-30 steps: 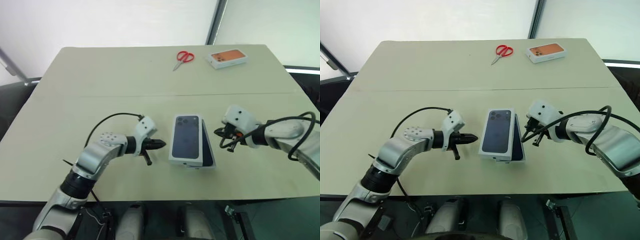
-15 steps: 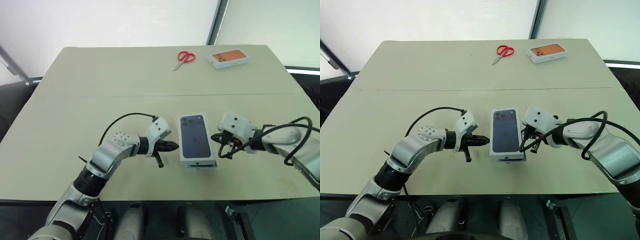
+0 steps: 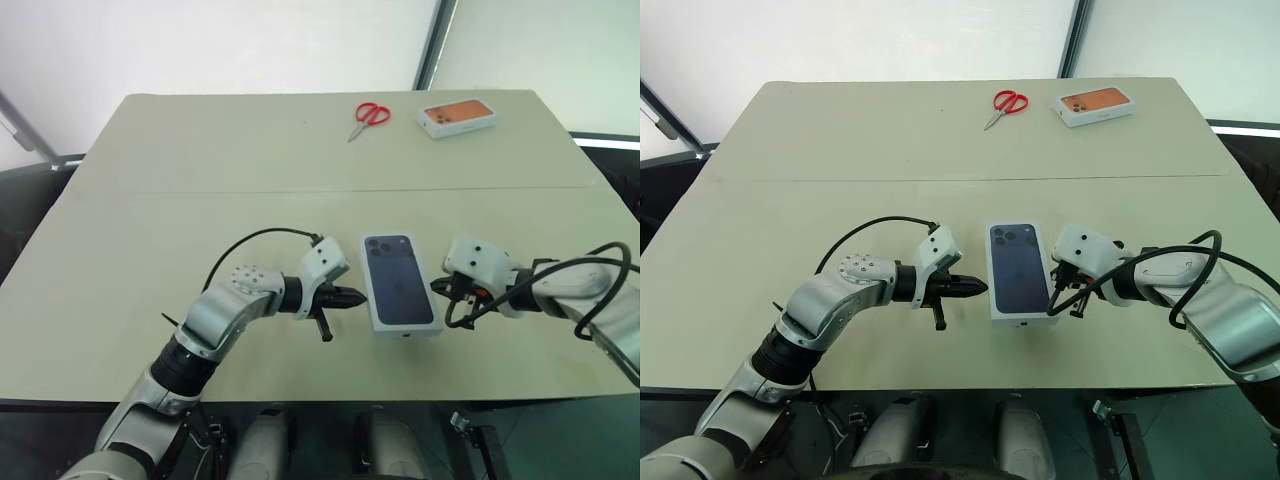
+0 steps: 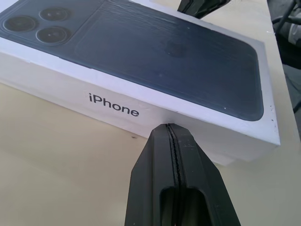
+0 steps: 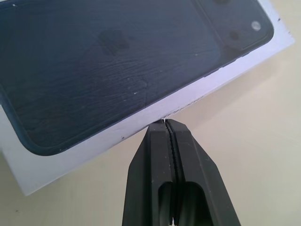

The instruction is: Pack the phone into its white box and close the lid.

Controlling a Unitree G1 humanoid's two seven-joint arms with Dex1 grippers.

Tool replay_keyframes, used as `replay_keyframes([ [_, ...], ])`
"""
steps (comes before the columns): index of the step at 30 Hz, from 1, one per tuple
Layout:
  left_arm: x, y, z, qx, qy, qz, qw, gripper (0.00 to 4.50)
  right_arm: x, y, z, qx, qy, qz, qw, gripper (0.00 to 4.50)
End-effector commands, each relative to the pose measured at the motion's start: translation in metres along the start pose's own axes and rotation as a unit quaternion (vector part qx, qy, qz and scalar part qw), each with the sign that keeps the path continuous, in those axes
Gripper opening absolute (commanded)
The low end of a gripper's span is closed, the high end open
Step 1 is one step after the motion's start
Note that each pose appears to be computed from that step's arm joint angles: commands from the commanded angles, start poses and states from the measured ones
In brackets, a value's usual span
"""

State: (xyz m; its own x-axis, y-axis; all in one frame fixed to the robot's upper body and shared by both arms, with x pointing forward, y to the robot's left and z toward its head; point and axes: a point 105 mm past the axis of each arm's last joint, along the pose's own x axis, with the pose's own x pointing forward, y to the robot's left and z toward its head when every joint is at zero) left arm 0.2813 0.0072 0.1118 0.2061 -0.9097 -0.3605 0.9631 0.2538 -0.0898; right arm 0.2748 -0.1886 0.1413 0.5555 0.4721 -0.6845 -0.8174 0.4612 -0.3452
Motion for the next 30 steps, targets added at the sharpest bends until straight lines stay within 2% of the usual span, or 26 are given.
replay_keyframes([
  [1,0.004,-0.018,0.018,0.034,-0.026,-0.038,0.998,0.0,-0.003,0.012,0.017,-0.03,-0.031,0.021,0.999,0.03],
  [11,0.002,-0.012,0.001,0.035,0.013,-0.026,0.999,0.0,-0.001,0.018,0.012,-0.034,-0.021,0.029,0.999,0.03],
  [17,-0.003,-0.004,0.0,0.032,0.013,-0.01,0.999,0.0,0.0,0.015,0.008,-0.038,-0.014,0.02,0.999,0.03],
  [24,-0.025,0.012,0.04,-0.001,-0.084,0.008,0.996,0.0,-0.026,-0.013,0.005,-0.035,-0.014,-0.024,0.999,0.03],
  [28,-0.015,0.03,0.053,0.016,-0.086,0.052,0.995,0.0,-0.034,-0.005,0.012,-0.021,-0.045,0.005,0.999,0.03],
  [30,0.001,0.045,0.049,0.0,-0.062,0.085,0.995,0.0,-0.031,0.01,0.014,-0.023,-0.051,0.041,0.998,0.03],
])
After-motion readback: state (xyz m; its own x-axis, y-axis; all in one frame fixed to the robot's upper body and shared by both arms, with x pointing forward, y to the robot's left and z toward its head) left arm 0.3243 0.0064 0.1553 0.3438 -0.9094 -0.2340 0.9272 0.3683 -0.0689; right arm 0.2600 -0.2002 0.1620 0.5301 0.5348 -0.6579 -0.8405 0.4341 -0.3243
